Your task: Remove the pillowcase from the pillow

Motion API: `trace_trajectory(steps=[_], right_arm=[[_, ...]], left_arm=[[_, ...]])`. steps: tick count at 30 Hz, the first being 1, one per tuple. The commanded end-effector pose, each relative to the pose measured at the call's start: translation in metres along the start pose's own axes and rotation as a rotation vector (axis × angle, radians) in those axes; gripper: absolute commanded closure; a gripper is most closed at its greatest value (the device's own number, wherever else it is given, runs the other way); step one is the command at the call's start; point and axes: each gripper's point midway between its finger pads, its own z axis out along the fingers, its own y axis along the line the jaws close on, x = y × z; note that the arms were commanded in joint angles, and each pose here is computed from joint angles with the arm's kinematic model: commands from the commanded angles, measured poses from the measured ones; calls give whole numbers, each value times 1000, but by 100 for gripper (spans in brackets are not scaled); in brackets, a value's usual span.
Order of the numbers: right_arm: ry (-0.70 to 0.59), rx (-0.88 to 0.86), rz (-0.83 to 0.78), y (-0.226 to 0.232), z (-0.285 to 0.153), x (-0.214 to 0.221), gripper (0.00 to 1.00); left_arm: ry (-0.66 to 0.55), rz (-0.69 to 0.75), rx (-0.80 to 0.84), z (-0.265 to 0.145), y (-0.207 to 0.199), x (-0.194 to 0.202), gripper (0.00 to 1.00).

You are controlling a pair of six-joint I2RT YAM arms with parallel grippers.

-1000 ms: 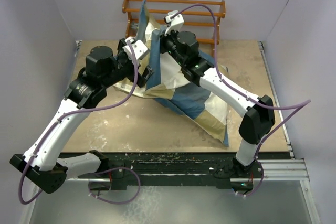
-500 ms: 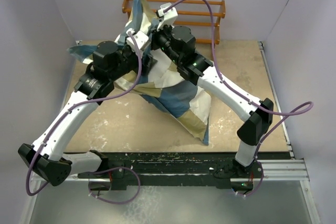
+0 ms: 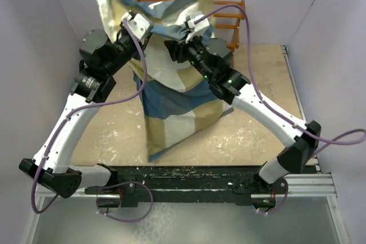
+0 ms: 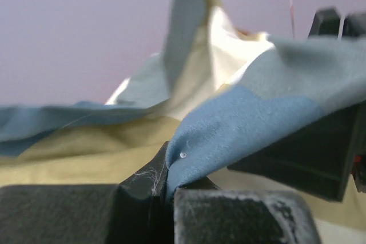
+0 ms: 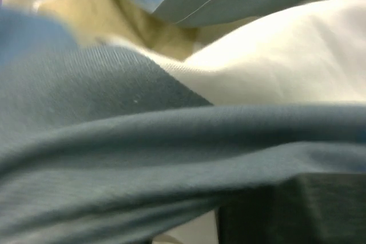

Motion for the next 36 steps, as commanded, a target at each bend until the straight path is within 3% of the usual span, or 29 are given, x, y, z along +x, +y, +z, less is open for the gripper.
trace_trajectory(steps=[1, 5, 9, 12, 20, 29, 36], right_arm=[[-280, -66, -21, -9, -47, -106, 51], [-259, -21, -28, -40, -64, -101, 40], [-234, -14, -17, -57, -82, -82, 16], [-228, -30, -16, -55, -93, -69, 7], [-200, -91, -73, -48, -94, -44, 5], [-300, -276, -164, 7, -127, -52, 16], [-252, -273, -171, 50, -102, -36, 26]], left_arm=[[-318, 146, -29, -13, 27, -118, 100], [-362, 146, 9, -12, 25, -140, 100], [-366, 124, 28, -11, 20, -145, 100], [-364, 107, 54, -11, 11, -145, 100], [-345, 69, 197, -9, -31, -152, 100], [-316, 83, 232, -3, -45, -145, 100], [-315, 86, 246, 0, -51, -147, 100]])
